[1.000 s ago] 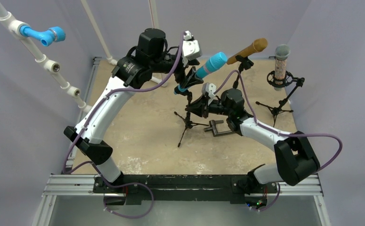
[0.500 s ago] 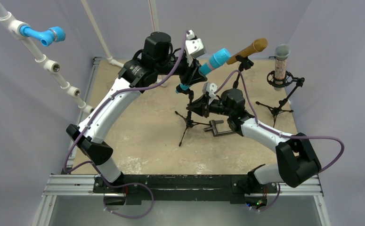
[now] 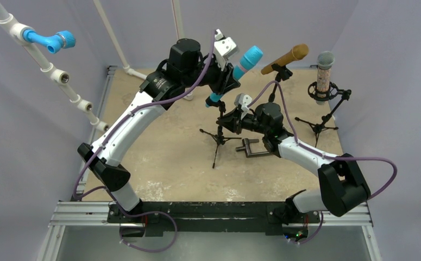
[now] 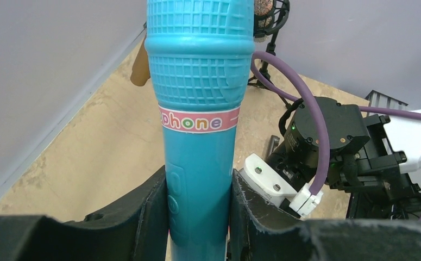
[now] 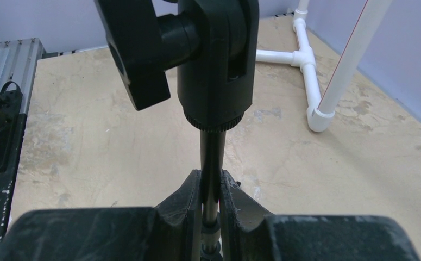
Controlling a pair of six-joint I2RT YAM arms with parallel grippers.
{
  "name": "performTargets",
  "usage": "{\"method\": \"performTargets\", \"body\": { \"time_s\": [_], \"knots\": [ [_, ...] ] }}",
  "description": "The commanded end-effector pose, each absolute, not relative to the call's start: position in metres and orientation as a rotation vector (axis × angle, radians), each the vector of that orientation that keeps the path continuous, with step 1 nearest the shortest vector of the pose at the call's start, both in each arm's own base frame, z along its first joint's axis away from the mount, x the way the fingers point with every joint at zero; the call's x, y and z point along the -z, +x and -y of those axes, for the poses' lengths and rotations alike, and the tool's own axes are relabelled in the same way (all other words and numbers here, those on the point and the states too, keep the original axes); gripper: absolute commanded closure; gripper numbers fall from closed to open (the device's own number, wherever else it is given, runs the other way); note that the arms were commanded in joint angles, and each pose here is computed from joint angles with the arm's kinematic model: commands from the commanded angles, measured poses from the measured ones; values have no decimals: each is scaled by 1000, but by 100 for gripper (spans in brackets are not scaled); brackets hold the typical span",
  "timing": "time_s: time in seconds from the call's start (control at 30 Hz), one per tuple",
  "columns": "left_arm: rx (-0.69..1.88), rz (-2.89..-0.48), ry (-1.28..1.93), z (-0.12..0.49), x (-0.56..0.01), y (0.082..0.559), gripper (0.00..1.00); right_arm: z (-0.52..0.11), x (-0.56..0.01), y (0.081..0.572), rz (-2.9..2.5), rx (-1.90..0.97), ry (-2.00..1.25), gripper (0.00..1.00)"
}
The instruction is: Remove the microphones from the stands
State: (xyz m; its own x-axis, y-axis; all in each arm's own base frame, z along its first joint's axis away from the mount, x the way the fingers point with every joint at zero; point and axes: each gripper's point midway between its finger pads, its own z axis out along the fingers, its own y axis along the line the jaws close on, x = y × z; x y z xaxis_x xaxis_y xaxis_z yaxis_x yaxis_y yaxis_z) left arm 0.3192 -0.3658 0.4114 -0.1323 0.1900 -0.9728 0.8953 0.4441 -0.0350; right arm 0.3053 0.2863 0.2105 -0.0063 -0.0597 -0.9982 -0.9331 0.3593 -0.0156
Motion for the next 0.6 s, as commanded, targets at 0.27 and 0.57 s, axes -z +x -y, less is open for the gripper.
{"method": "performTargets", "body": {
  "time_s": [0.27,0.57],
  "knots": [
    [1011,-1266,1198,400,-456,271,100,-285,-158,294,-1569,-946,-1008,100],
    [869,-1264,1070,374,-493,284,100,-283,-157,295,-1580,-927,-1018,100]
  ]
}}
